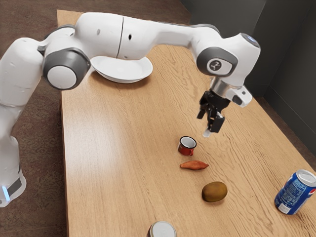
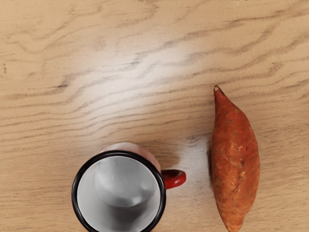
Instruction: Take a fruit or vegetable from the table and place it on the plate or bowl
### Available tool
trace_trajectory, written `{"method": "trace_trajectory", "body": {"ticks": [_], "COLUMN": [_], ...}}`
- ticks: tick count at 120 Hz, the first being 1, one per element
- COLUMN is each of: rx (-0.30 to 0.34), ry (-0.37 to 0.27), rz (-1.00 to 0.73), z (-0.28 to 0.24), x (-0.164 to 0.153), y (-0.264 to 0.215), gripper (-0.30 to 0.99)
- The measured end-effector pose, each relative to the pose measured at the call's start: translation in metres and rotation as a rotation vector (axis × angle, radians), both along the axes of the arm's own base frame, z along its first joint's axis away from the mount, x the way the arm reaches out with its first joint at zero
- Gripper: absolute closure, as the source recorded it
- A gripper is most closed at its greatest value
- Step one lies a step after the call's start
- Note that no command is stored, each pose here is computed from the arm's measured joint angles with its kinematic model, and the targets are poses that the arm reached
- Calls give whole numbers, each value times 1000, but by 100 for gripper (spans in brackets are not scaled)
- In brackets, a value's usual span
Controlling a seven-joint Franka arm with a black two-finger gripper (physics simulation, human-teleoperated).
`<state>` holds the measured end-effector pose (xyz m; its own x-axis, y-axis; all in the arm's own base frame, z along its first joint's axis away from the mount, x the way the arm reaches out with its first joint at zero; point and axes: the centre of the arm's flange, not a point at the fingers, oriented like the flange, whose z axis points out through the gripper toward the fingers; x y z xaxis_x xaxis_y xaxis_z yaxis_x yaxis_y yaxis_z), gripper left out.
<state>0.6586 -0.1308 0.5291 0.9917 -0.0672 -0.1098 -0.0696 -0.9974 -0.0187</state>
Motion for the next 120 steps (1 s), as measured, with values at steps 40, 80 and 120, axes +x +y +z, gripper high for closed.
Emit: {"method": "trace_trajectory", "body": {"ticks": [40,80,120], "rx": [42,57,77], "ry": [11,5,34], "rz": [139,251,314], "z": [-42,-66,-91], "x": [-8,-12,-22], "y": [-61,-75,-85], "gripper": [0,1,2]}}
